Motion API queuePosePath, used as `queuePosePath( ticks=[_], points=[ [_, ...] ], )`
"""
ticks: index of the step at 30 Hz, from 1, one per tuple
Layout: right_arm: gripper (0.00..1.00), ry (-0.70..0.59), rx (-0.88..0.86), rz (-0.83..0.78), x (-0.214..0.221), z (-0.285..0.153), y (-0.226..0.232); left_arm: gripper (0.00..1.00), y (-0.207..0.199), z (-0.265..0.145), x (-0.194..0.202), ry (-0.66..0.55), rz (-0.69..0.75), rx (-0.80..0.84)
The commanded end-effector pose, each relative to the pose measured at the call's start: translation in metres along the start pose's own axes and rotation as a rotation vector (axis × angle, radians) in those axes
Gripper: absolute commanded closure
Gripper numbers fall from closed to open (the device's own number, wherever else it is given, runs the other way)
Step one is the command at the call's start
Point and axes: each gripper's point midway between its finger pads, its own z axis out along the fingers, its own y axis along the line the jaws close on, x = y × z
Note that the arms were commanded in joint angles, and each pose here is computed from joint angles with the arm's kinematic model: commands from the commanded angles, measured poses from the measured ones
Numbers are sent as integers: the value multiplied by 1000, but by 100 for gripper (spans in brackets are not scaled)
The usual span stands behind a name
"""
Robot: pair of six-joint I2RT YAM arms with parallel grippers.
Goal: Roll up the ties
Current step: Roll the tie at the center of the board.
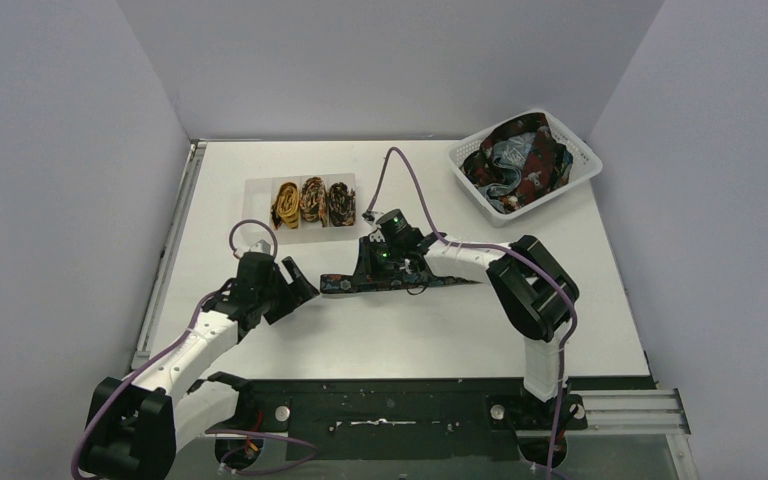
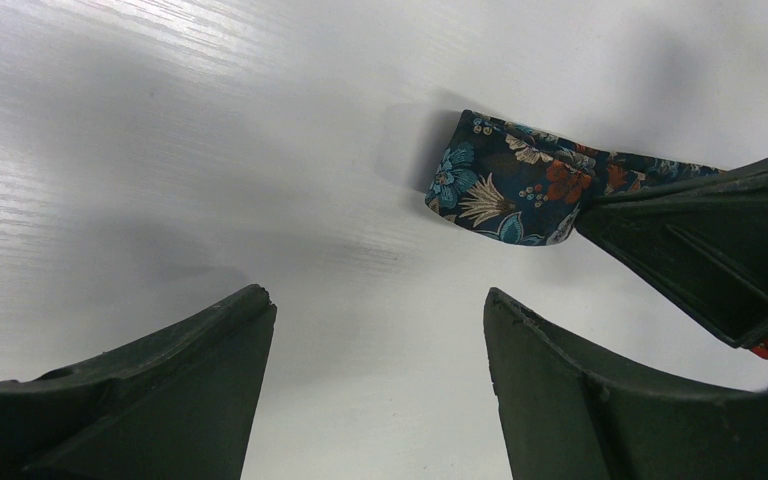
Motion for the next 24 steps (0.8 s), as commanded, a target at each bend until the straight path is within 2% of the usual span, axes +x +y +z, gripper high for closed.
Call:
queuePosePath(
  ticks=[1,17,24],
  points=[
    [86,-48,11,-27,-19,3,-2,26,-16,0,-10,-31,1,75],
    [85,-12,12,-23,-16,9,-14,22,-52,24,-27,-57,18,226],
    [85,-6,17,-15,-15,9,-21,22,-66,40,-25,15,122,304]
  ],
)
